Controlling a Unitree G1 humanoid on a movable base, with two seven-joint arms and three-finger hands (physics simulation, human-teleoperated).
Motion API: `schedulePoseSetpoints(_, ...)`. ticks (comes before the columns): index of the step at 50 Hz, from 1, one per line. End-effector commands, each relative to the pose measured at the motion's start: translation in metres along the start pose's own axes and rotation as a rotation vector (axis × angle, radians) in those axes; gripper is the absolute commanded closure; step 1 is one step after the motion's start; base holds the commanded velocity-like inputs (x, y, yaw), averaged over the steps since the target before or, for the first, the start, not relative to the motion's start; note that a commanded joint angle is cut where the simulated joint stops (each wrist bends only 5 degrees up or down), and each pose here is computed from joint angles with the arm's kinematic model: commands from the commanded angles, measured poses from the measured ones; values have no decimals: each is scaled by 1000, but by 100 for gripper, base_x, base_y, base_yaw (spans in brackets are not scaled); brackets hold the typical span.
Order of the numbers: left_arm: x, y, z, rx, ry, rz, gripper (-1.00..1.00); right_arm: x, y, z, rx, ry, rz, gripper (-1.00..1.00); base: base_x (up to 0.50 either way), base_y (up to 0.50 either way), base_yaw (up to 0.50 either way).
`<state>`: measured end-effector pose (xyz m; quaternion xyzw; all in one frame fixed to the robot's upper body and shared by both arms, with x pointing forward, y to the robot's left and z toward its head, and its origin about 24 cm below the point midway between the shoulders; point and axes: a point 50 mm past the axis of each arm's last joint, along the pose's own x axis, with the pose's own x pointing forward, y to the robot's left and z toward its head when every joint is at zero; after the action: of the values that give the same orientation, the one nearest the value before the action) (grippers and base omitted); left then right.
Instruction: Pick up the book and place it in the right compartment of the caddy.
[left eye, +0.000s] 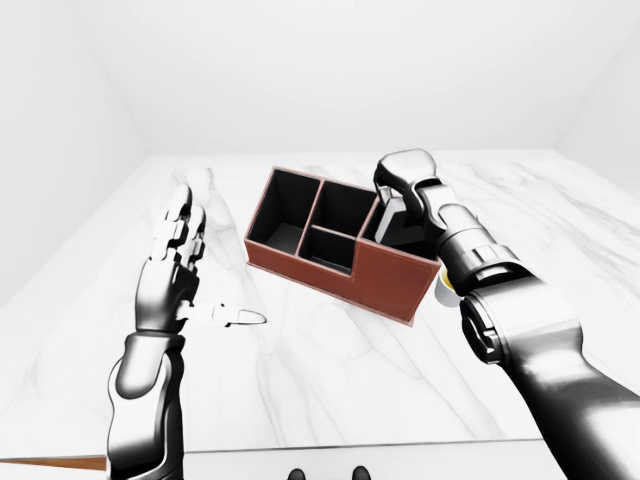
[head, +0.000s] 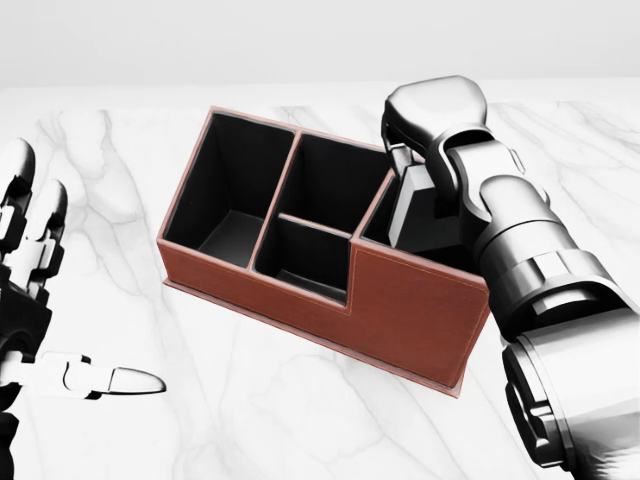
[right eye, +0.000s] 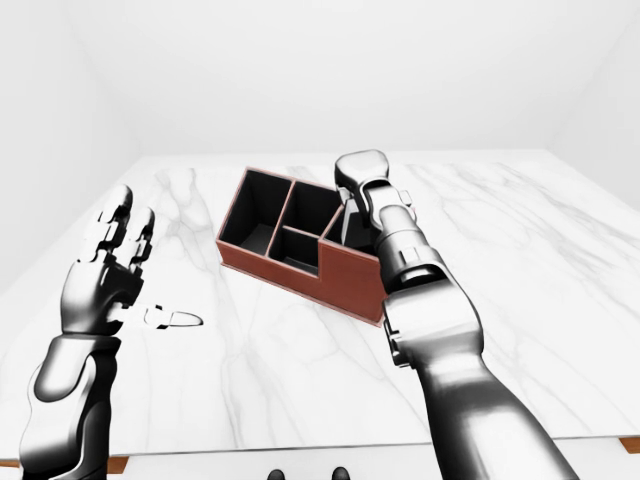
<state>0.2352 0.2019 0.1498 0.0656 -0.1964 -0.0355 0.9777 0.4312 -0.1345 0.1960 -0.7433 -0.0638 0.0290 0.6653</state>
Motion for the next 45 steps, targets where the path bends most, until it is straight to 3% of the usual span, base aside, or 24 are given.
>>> schedulePoseSetpoints(1, -2, 2, -1, 2, 8, 8, -100, 1, -7, -1, -16, 0, -42, 100, 0, 0, 0)
schedulePoseSetpoints(45, -3, 5, -6, -1, 28, 15, -100, -6, 26, 1, -2, 2, 22, 100, 0, 0, 0)
